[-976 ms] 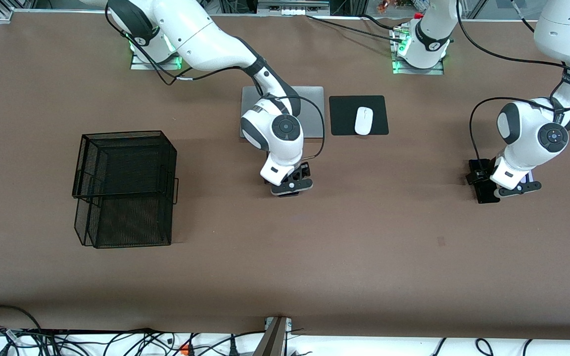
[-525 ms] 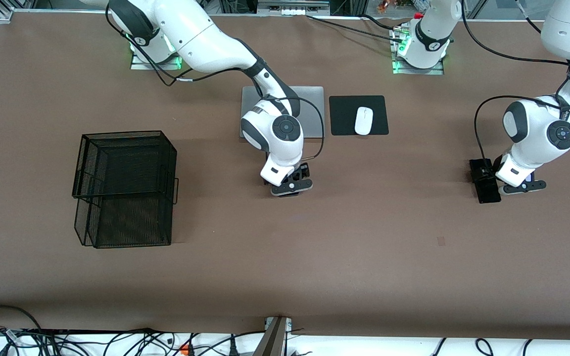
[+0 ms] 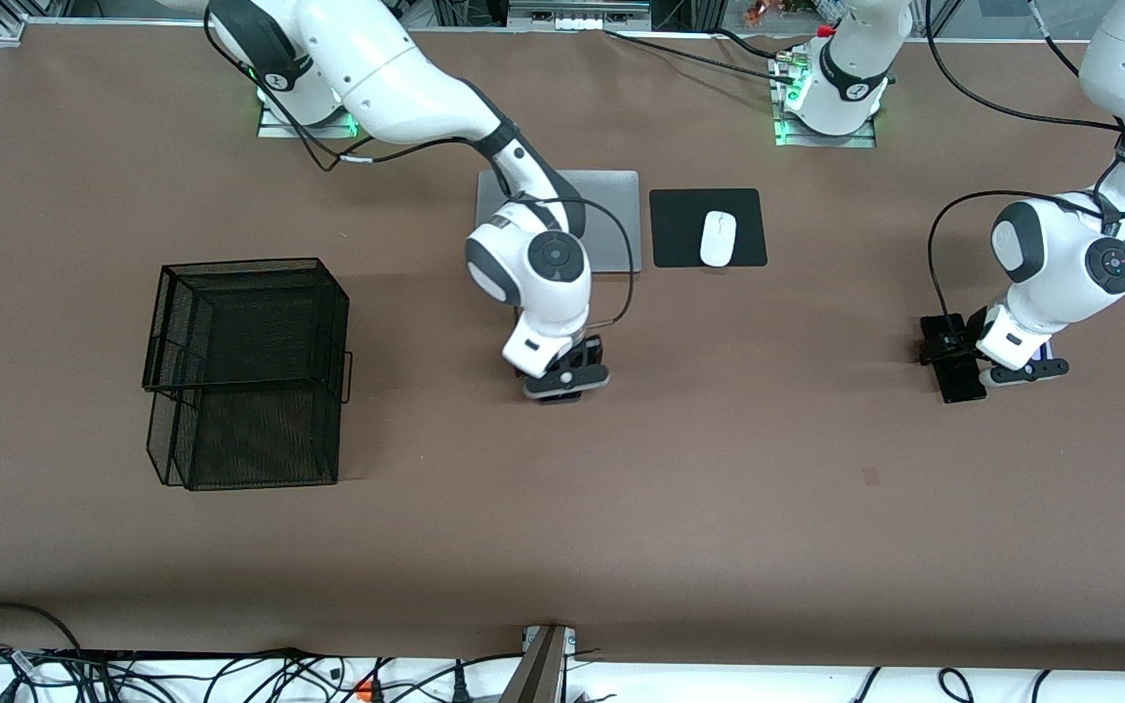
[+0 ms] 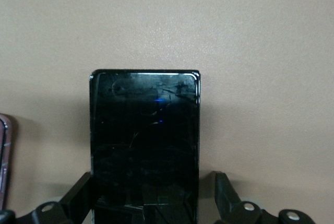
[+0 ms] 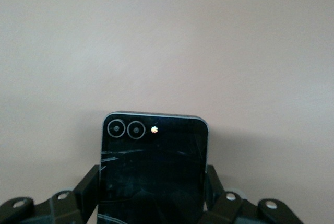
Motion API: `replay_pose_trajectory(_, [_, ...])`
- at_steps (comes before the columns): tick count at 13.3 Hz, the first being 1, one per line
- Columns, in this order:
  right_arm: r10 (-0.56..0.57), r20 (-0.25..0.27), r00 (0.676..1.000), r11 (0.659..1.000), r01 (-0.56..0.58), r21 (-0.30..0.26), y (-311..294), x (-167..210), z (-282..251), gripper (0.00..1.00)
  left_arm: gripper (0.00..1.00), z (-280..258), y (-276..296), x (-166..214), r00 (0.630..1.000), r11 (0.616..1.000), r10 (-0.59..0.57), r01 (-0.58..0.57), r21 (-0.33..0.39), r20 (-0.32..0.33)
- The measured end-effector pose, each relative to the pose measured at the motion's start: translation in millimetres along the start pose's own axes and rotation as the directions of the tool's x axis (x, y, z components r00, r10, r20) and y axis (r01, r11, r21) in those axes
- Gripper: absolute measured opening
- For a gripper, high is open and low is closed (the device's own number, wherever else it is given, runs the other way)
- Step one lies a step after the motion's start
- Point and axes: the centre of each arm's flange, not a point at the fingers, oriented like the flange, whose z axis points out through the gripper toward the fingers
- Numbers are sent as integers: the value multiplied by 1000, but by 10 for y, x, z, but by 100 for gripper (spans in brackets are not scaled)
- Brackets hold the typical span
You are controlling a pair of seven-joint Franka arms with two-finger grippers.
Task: Place phones with both arms
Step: 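Drop the flip phone into the organizer while the left gripper lifts the tall phone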
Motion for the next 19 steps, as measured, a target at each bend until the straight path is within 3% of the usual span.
replay_pose_trajectory(2, [107,0,994,992,-107,-66,736,481,-668,81,100,0,2,1,1000,1000,1,-1,0,0])
replay_pose_trajectory(4, [173,15,985,980,-171,-106,1621,788,-1412,81,82,-33,-30,13,1000,1000,-3,3,3,-6])
replay_pose_trajectory(8, [137,106,985,982,-121,-148,3147,711,-2012,81,79,-53,-22,14,1000,1000,-4,4,2,-8])
replay_pose_trajectory(10, [112,159,981,986,-90,-137,3899,464,-2020,81,79,-56,-24,20,1000,1000,-15,15,2,-10])
replay_pose_trajectory(13, [95,186,978,992,-77,-101,4764,-13,-1808,81,79,-90,-6,83,1000,1000,-19,19,1,7])
replay_pose_trajectory(17, [112,200,973,994,-108,-30,5082,-550,-1180,81,79,-296,101,326,999,1000,-2,2,6,54])
replay_pose_trajectory(19, [122,180,976,993,-122,-9,5158,-675,-1007,81,79,-403,246,449,999,1000,4,-5,8,51])
